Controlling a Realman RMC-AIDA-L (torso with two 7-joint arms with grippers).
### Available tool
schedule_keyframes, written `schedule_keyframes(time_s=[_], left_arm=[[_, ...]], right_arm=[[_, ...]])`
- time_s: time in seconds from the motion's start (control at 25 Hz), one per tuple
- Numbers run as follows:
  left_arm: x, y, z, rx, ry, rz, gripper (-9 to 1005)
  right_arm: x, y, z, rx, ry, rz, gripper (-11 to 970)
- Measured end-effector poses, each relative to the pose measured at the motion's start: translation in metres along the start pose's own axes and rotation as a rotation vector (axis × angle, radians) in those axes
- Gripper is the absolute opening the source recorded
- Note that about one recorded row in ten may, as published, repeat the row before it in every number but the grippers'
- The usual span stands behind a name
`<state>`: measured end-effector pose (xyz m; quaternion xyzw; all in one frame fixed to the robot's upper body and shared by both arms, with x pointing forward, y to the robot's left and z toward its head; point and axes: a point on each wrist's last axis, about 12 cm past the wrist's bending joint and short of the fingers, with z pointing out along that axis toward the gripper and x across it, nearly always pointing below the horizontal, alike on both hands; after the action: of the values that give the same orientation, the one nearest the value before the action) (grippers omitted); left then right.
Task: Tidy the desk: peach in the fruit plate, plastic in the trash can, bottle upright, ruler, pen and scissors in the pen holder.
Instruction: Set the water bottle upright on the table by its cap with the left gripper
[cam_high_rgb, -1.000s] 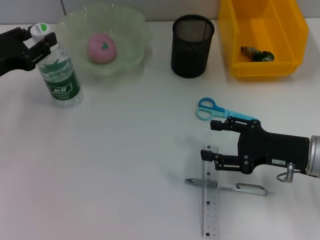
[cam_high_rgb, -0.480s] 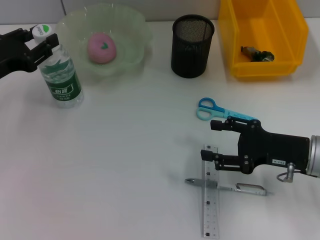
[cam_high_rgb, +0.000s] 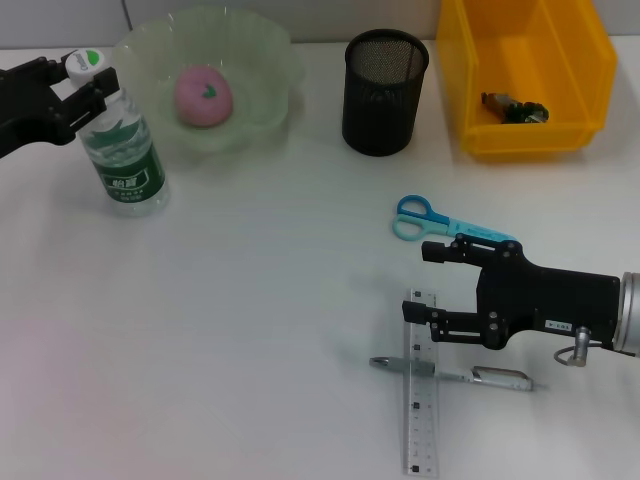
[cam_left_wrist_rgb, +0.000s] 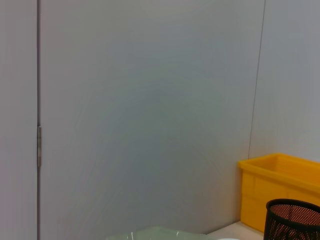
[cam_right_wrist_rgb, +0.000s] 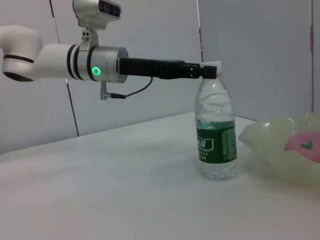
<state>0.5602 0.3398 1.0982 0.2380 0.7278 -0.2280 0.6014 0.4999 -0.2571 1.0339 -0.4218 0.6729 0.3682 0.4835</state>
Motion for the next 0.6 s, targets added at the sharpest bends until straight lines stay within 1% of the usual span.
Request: schedule_keyframes(time_s=[0.52, 0.6], left_arm=[[-0.0020, -0.0013, -0.0023, 0.010, -0.027, 0.003, 441], [-0.0021, -0.0013, -0.0023, 0.010, -0.027, 0.003, 518]], right_arm=[[0.0001, 0.0004, -0.0004, -0.001, -0.002, 0.001, 789], [0.0002, 0.0005, -0.0004, -0.001, -0.002, 0.001, 789]])
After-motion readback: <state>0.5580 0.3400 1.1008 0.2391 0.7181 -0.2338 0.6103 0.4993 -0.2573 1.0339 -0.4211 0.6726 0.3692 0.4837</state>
